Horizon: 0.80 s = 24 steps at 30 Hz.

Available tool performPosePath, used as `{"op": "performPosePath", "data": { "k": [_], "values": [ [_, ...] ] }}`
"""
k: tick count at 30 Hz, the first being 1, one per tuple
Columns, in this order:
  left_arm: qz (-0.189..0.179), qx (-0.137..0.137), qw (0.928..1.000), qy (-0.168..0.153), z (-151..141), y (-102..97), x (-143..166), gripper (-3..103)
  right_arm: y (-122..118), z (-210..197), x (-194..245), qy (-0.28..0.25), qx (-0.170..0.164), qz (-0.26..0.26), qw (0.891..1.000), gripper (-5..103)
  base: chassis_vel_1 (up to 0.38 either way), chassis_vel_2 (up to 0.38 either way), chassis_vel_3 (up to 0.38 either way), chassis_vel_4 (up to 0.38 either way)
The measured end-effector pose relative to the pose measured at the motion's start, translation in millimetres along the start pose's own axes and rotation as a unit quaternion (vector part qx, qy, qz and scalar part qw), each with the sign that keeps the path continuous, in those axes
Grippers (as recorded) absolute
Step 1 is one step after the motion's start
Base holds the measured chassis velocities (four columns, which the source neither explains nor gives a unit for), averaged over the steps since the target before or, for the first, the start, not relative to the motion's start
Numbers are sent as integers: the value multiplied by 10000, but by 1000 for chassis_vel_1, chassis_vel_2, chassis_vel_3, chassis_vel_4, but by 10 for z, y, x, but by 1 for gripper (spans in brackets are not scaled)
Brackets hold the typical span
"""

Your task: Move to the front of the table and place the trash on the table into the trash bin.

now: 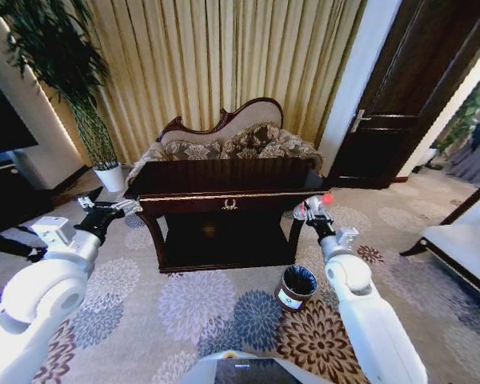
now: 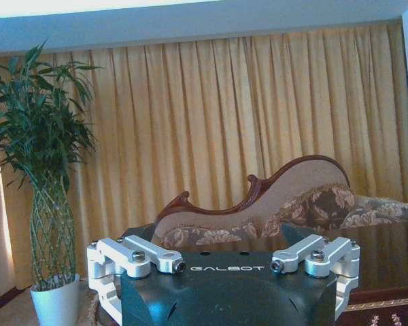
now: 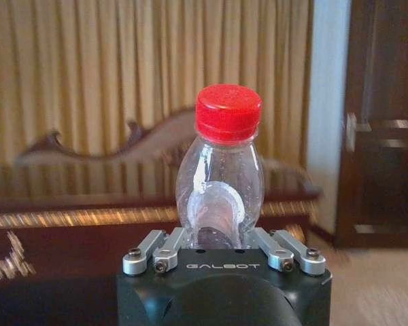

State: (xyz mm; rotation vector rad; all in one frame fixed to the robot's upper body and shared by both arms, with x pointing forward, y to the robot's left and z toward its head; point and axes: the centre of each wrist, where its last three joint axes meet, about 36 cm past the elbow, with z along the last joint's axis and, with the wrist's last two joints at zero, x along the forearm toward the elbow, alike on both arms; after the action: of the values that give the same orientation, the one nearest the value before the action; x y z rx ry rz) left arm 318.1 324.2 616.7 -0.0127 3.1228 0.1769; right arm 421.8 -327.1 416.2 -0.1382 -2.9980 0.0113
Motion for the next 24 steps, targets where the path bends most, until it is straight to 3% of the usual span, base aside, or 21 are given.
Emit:
{"op": "performPosePath", "data": {
  "k": [9, 14, 24],
  "values": [
    [-76, 7, 9999, -117, 13, -5, 57, 100, -168, 674, -285, 896, 52, 346, 9954, 28, 0, 0, 0, 0],
    [-94, 43, 9999, -94, 43, -13, 142, 100, -173, 1142, -591, 1447, -214, 568, 9876, 28, 0, 0, 0, 0],
    [-145, -37, 9998, -140, -5, 27, 180, 100, -362, 1791, -848, 1836, 156, 1033, 9774, 28, 0, 0, 0, 0]
  ]
}}
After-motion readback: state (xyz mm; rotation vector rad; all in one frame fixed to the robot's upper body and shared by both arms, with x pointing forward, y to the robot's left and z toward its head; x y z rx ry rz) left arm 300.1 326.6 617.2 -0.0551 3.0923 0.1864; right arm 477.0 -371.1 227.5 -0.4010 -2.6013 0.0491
